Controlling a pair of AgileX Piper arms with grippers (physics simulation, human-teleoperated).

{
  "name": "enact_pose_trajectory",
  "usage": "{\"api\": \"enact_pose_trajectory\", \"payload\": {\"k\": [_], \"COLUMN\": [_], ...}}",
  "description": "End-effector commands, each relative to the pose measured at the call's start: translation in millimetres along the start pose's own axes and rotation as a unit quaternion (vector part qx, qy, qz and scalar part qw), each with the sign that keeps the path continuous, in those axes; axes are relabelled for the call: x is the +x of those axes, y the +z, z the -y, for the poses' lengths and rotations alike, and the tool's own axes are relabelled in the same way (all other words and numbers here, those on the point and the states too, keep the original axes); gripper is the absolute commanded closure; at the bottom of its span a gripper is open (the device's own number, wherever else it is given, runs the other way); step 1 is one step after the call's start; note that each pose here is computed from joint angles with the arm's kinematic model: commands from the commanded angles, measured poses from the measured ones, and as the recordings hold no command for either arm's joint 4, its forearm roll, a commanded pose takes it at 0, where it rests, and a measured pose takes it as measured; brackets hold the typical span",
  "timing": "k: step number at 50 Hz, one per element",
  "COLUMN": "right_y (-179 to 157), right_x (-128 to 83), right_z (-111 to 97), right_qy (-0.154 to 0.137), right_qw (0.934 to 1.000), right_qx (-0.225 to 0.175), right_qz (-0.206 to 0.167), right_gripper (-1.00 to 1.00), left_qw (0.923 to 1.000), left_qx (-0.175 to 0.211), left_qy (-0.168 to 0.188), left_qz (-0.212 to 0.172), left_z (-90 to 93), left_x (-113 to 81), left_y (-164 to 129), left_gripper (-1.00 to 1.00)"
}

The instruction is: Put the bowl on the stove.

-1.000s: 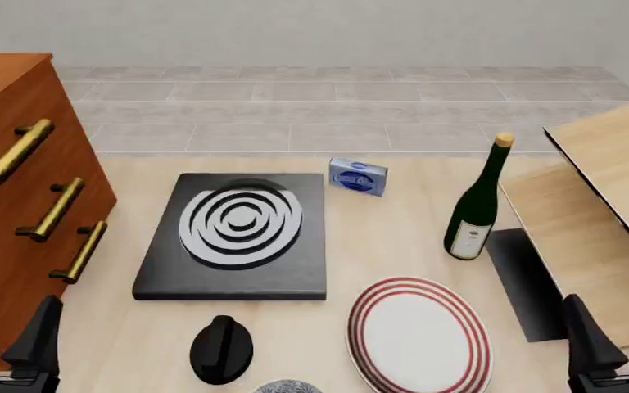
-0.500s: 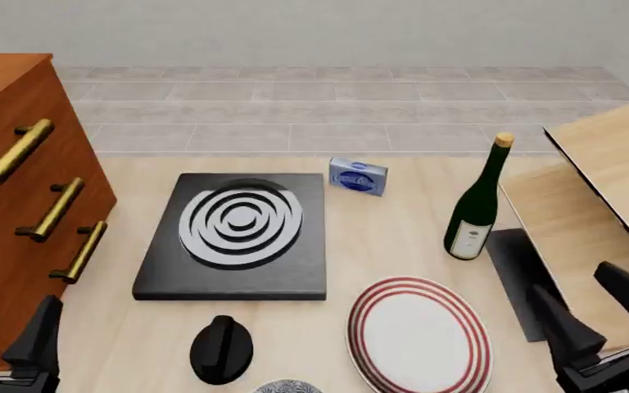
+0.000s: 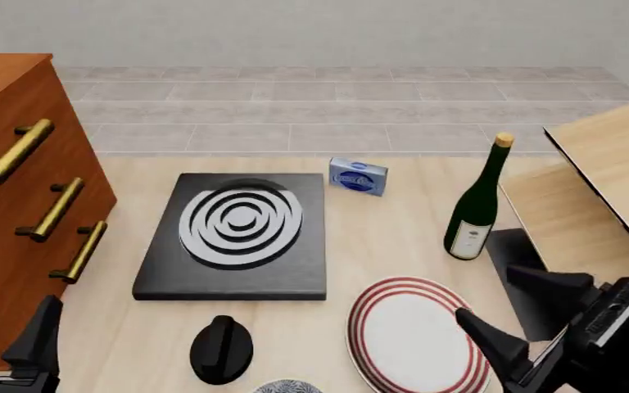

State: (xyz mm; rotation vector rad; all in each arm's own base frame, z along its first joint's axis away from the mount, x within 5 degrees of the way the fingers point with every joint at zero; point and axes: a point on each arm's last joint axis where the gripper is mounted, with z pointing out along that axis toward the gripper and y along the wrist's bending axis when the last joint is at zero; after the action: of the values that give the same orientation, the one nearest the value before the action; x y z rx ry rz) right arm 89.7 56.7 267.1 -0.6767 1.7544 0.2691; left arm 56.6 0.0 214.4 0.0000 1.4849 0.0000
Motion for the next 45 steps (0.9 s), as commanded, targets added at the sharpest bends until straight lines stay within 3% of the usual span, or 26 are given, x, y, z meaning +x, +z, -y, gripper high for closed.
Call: {"api": "enact_pose_trajectory", "payload": {"k": [1, 9, 13, 22, 30, 45], "right_y": [16, 18, 26, 37, 49, 80], "right_x": [1, -5, -7, -17, -19, -19], "right_z": [-15, -20, -30, -43, -54, -89], "right_qy": [-0.032, -0.041, -0.047, -0.042, -0.06, -0.089], "right_qw": [0.9971, 0.9952, 0.9919, 0.9871, 0.9826, 0.9691], "right_qx": [-0.063, -0.085, -0.115, -0.151, -0.171, -0.223], "right_qz": [-0.026, -0.025, -0.031, -0.034, -0.041, -0.058], "right_gripper": [-1.0, -1.0, -1.0, -1.0, -1.0, -1.0], "left_qw": [1.0, 1.0, 1.0, 1.0, 1.0, 1.0], "left_qx": [0.0, 0.0, 0.0, 0.0, 0.0, 0.0], "left_qy": [0.0, 0.0, 0.0, 0.0, 0.0, 0.0], "left_qz": [0.0, 0.0, 0.0, 0.0, 0.0, 0.0], "left_z": [0.0, 0.0, 0.0, 0.0, 0.0, 0.0], "left_x": [0.0, 0.0, 0.0, 0.0, 0.0, 0.0], "left_y": [0, 0, 0, 0, 0, 0], "left_gripper": [-1.0, -1.0, -1.0, -1.0, -1.0, -1.0]}}
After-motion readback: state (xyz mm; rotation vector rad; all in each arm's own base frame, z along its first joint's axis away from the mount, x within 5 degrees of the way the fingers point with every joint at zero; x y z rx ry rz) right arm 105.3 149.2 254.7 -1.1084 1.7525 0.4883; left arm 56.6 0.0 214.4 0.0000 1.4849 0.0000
